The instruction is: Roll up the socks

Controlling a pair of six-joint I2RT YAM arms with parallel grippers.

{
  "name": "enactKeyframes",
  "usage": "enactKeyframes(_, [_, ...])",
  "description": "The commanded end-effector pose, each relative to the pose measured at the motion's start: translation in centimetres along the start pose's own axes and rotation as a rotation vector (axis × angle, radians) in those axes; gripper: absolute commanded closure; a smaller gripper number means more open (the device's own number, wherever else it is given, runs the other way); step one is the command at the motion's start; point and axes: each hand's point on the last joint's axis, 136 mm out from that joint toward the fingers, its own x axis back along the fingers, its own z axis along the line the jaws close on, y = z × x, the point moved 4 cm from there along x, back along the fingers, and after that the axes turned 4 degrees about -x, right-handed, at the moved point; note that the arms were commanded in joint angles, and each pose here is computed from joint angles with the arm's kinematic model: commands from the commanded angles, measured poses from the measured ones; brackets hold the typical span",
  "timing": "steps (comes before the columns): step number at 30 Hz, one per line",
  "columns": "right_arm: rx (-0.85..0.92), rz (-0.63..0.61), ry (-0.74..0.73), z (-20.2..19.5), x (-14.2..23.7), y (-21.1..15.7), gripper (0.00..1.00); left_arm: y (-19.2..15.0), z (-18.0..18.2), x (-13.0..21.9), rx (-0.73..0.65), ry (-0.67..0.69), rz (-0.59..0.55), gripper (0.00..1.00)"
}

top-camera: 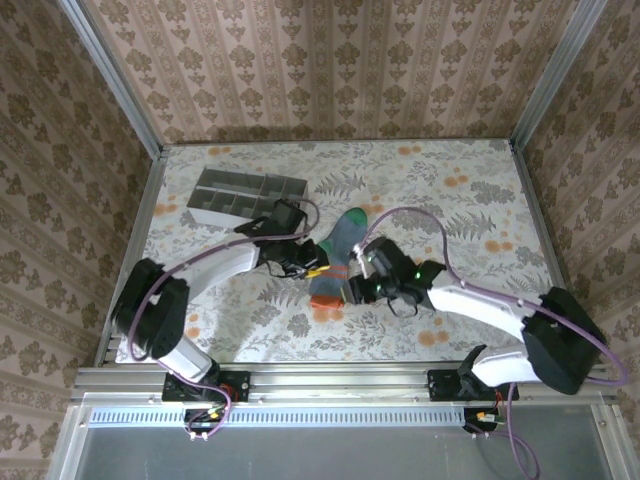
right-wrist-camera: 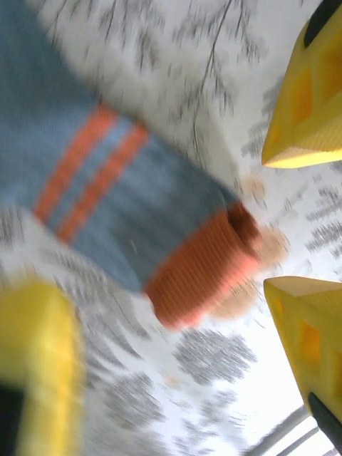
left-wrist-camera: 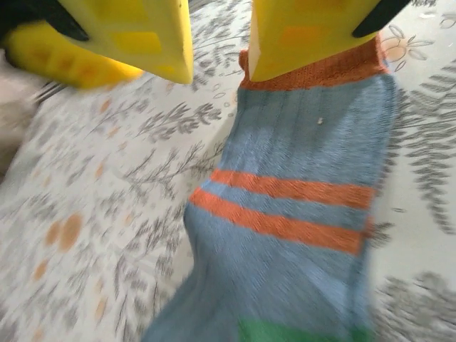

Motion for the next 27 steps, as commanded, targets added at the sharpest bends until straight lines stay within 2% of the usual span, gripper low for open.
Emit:
enactKeyframes(1, [0.352,-0.08,-0.065,1.6,0.2,-0.6,0.54,0.3,2.6,1.1,0.171,0.014,-0.037,0.76])
enactKeyframes(9, [0.68,0.124,-0.186,2.5,-3.4,-2.8,0.49,0.2,5.2,2.1,0.256,-0.001,-0.065,0.76])
enactKeyframes(19, [0.9,0.134,-0.363,2.7,-6.1,-2.1,0.49,-0.6,6.1,2.2,0.283,-0.007,-0.071,0.76])
enactKeyframes(22, [0.927,0.167,-0.372,2.9,-6.9,-2.6,0.54,-0.9,6.5,2.2,0.295,-0.008,-0.07,0.76])
enactKeyframes(25, [0.928,0.2,-0.358,3.2,-7.5,-3.4,0.65,-0.9,6.7,2.3,0.3,-0.009,-0.073,0.76])
enactKeyframes(27, [0.916,0.206,-0.338,3.7,-7.7,-3.7,0.77,-0.9,6.9,2.5,0.304,-0.007,-0.073,0.76])
